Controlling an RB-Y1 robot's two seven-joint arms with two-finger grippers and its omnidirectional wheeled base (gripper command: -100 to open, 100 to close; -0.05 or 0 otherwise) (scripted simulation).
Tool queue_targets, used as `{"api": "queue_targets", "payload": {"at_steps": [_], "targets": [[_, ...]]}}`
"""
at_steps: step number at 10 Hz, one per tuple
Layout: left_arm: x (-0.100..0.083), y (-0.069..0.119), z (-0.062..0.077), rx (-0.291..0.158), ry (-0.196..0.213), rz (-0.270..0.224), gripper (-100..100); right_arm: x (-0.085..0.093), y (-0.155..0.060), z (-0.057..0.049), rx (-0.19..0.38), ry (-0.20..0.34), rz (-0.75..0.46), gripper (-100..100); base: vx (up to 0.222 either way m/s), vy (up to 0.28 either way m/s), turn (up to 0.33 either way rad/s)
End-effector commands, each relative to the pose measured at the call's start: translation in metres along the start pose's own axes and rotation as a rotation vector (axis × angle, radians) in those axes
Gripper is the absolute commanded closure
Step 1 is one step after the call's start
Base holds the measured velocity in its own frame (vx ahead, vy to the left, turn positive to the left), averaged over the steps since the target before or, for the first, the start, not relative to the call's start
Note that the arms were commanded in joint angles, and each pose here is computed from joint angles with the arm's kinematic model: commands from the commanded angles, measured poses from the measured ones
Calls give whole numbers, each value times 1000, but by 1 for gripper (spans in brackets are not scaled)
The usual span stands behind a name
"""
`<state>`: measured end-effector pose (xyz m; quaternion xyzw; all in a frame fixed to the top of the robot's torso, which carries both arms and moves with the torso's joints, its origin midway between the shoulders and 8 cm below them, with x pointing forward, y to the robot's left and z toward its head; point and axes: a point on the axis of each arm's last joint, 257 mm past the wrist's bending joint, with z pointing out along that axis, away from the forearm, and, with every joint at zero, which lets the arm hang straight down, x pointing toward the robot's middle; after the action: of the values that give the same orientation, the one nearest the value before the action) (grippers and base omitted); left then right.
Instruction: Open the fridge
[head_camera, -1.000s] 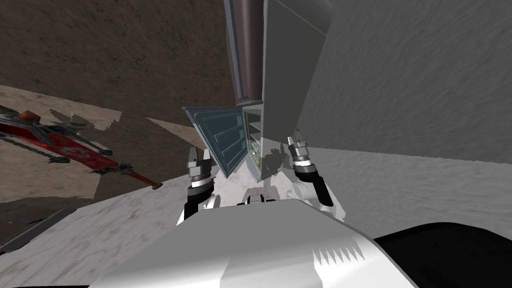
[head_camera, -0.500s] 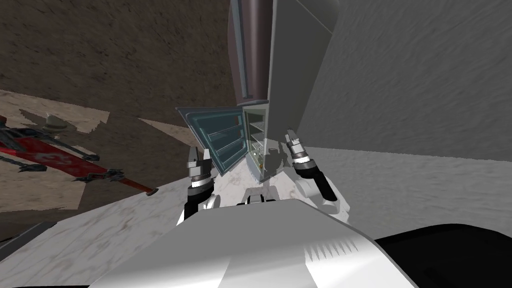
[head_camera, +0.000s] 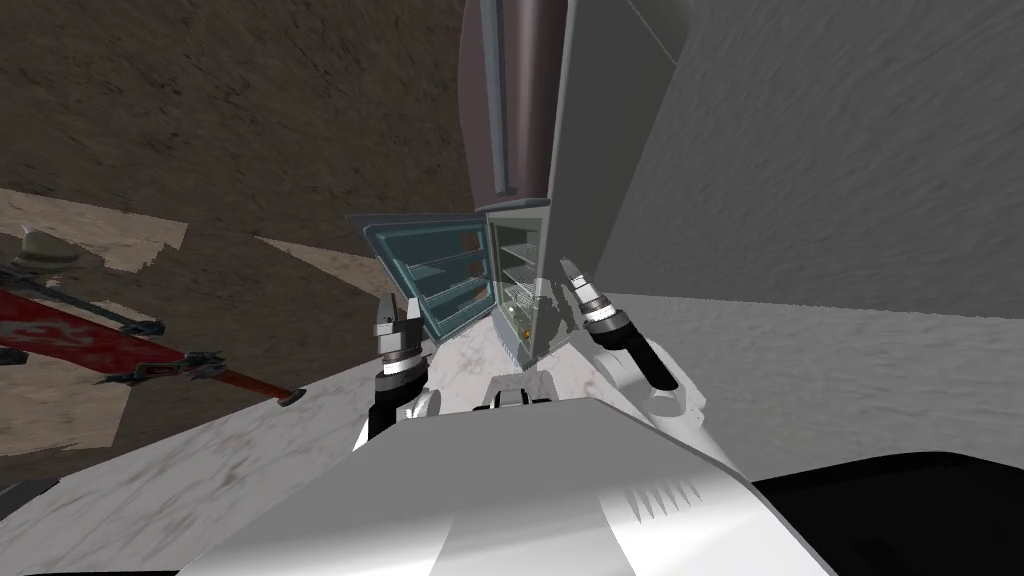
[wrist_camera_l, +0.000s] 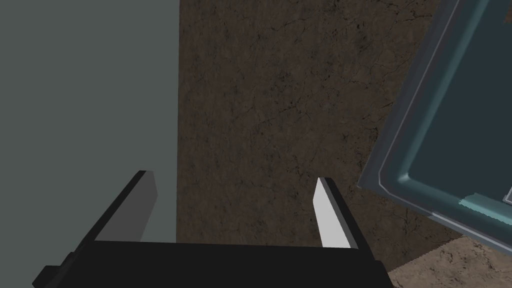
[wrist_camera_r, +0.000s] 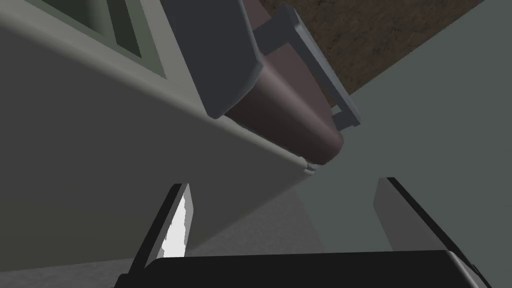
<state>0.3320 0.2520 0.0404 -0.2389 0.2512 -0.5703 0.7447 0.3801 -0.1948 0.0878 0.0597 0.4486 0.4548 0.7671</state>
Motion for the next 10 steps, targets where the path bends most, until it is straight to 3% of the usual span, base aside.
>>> {"api": "queue_targets", "payload": {"at_steps": [1, 10], "targets": [[0, 0, 0, 0, 0, 0, 0, 6, 1, 5, -9, 52, -86, -100, 38, 108, -53], [0, 0, 0, 0, 0, 0, 0, 25, -2, 28, -47, 242, -481, -100, 52, 120, -74]]}}
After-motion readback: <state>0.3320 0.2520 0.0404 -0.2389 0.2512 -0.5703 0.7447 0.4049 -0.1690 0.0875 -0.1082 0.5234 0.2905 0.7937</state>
